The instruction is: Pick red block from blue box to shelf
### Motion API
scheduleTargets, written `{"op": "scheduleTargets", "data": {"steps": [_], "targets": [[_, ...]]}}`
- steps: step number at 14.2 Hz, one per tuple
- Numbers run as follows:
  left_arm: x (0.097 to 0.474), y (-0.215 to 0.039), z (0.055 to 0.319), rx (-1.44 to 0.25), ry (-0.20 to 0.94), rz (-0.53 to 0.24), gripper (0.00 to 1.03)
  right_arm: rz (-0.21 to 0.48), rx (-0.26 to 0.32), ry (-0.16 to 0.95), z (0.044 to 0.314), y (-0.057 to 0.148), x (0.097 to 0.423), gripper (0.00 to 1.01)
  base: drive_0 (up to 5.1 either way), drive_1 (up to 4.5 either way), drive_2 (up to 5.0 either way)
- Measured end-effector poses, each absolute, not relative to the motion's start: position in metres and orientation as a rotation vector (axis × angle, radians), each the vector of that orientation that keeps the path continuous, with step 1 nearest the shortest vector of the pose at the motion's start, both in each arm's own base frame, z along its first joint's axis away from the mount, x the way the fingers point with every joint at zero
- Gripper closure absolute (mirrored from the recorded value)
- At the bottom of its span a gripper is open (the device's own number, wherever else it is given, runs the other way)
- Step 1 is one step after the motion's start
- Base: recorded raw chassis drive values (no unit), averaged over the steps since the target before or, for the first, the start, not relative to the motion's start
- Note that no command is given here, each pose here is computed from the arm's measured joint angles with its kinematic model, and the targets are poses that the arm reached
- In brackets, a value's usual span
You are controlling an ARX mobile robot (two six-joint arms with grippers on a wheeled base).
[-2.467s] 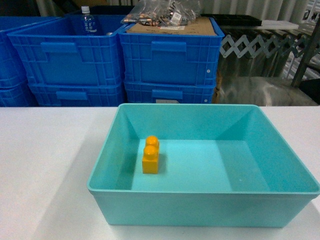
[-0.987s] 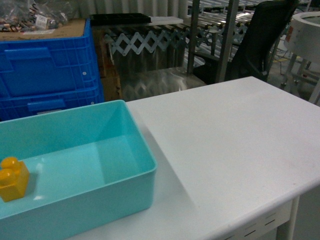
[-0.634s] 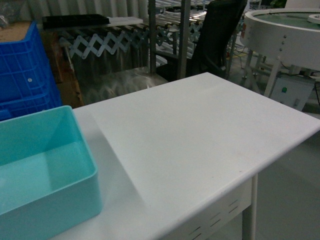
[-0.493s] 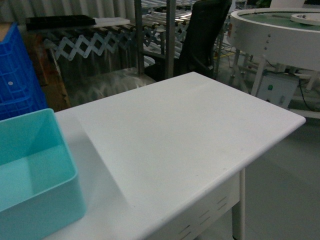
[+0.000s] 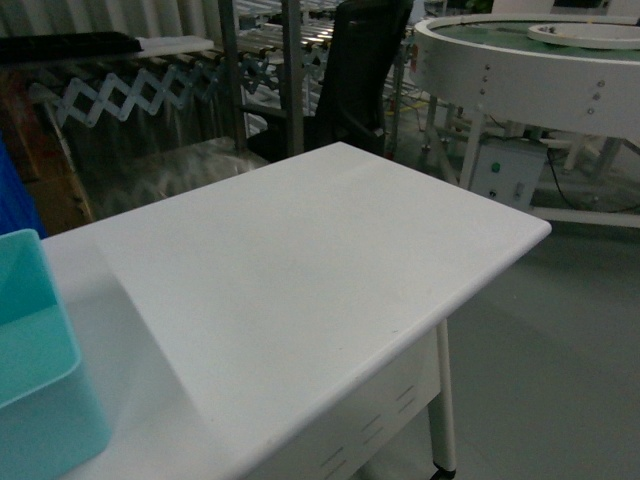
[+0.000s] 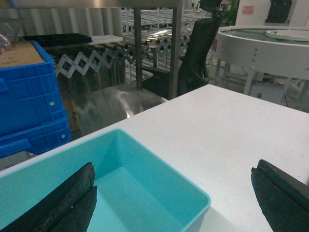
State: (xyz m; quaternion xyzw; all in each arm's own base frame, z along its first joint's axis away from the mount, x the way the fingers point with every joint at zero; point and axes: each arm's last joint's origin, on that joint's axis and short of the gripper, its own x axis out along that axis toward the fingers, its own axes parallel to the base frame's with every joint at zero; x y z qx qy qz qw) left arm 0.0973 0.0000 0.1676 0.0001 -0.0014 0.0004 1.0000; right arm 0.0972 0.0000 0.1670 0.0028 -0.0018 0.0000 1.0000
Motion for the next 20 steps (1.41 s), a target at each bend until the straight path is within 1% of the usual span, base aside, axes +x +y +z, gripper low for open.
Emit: {"op": "scheduleTargets", "data": {"steps": [20], "targets": [[0.0973, 0.0, 0.1676, 0.0, -0.003, 0.0, 0.05, 0.0, 0.006, -0.004, 0.167, 0.0, 0.0972, 0.72, -1.6, -1.56, -1.6]]}}
